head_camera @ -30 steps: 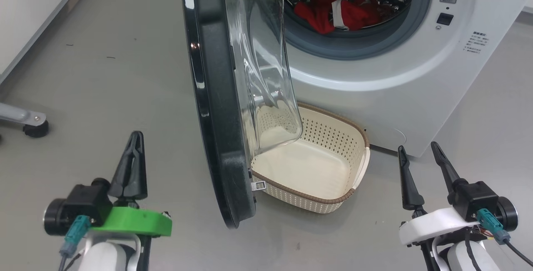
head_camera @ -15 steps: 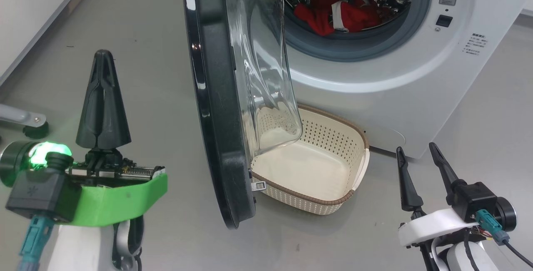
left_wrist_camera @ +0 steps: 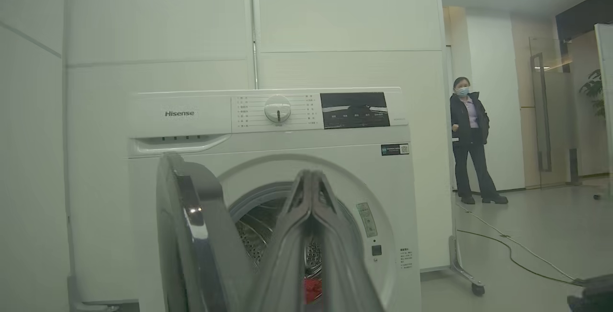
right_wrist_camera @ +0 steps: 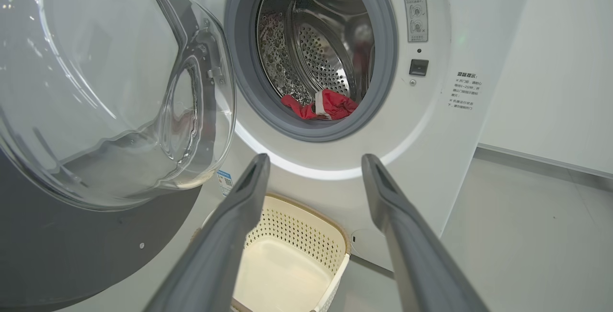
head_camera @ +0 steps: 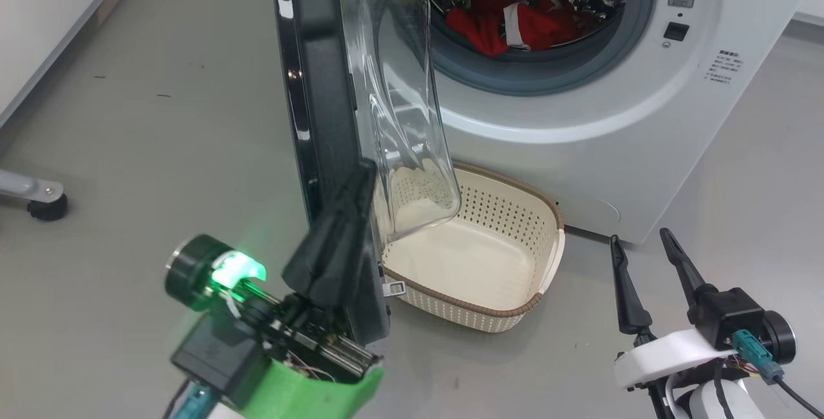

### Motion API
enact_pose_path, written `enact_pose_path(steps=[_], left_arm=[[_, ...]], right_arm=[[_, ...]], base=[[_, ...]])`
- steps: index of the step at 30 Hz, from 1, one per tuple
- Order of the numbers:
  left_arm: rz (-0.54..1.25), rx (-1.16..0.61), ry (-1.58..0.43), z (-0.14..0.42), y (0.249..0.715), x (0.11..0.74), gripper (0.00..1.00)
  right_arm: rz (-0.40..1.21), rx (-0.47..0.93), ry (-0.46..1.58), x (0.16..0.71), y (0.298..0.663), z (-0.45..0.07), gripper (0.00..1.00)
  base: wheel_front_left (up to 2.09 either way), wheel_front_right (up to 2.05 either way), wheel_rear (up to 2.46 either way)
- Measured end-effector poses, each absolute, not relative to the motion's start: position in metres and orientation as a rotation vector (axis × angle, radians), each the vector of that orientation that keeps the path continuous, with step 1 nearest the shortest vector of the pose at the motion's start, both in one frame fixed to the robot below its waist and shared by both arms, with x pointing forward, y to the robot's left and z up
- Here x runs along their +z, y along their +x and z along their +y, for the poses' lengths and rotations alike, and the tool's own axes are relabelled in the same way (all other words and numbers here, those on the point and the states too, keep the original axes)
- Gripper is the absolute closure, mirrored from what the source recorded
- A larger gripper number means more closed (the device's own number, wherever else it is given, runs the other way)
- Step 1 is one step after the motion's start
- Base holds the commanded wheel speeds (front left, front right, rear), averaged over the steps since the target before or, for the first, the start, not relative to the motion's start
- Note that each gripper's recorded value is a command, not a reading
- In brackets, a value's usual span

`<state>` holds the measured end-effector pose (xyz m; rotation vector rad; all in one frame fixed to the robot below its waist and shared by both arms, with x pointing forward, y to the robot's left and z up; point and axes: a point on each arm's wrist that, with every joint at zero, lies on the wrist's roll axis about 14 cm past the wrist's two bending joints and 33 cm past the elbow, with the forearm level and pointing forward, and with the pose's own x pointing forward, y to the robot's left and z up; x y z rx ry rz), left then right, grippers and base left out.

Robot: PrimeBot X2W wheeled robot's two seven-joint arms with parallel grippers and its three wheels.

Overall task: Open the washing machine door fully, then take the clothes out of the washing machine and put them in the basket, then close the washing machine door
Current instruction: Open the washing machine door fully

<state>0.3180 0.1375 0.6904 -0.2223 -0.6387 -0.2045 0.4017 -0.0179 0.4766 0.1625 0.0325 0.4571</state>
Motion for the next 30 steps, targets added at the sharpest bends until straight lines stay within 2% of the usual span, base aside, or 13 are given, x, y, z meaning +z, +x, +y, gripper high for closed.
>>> enact_pose_path(steps=[13,18,30], left_arm=[[-0.339,-0.386,-0.285,0.077,0.315,0.616,1.0],[-0.219,-0.389,-0.293,0.072,0.314,0.585,1.0],[-0.098,-0.335,-0.31,0.086,0.317,0.547,1.0]], right_arm=[[0.035,0.453,0.16,0.475,0.402,-0.021,0.0],[0.039,0.446,0.162,0.473,0.403,-0.023,0.0],[0.044,0.437,0.167,0.471,0.405,-0.026,0.0]], base=[[0.0,0.0,0.0],[0.0,0.0,0.0],[0.0,0.0,0.0]])
